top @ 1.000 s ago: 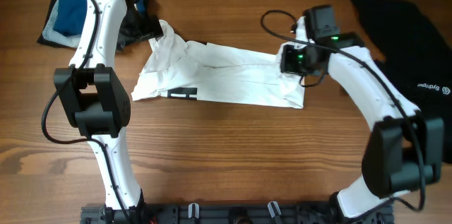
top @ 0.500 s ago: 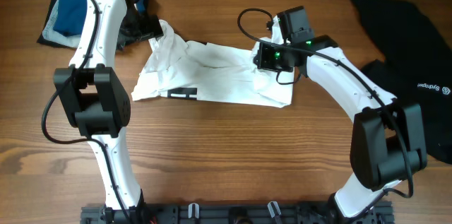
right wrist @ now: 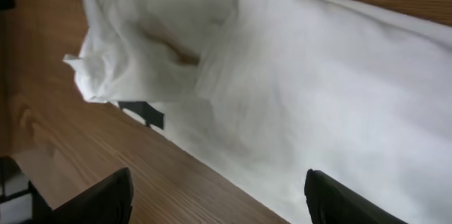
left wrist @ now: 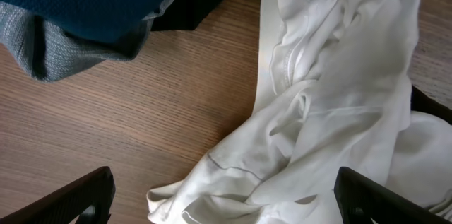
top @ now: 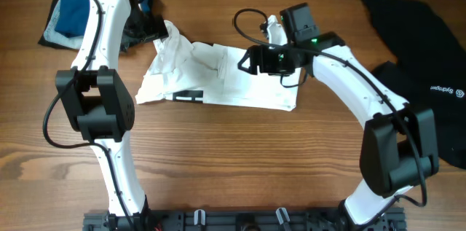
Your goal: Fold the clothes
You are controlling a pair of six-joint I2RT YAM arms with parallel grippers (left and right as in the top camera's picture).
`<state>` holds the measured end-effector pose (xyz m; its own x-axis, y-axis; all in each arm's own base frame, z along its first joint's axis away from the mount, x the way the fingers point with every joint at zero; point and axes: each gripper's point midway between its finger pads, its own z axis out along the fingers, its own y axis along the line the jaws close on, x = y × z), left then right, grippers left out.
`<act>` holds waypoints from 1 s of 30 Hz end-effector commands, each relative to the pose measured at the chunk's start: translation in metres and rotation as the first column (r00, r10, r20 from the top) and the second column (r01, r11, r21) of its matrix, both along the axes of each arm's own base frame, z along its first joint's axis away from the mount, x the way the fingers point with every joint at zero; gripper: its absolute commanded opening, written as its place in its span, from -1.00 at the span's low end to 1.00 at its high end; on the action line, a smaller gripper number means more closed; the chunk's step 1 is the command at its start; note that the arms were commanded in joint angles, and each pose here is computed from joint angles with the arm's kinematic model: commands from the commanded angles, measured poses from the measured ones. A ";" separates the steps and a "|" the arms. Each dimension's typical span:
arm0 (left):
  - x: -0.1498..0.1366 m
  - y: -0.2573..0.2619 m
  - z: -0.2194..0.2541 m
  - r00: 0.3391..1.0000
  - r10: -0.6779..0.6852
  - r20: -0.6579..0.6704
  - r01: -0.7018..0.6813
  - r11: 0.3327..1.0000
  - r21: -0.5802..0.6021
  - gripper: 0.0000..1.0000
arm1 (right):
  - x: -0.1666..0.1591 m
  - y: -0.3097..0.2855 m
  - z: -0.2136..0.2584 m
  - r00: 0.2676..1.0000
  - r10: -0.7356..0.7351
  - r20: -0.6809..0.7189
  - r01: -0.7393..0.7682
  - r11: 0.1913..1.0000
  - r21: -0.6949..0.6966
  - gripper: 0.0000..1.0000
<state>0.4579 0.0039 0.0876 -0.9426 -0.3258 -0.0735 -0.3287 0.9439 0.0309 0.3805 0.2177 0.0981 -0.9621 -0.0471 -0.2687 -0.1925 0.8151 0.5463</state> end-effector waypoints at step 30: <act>-0.033 -0.052 -0.102 0.799 -0.602 0.006 0.556 0.734 -0.391 -0.92 | 0.008 -0.154 -0.002 0.969 -0.240 -0.061 0.224 0.954 -0.202 0.48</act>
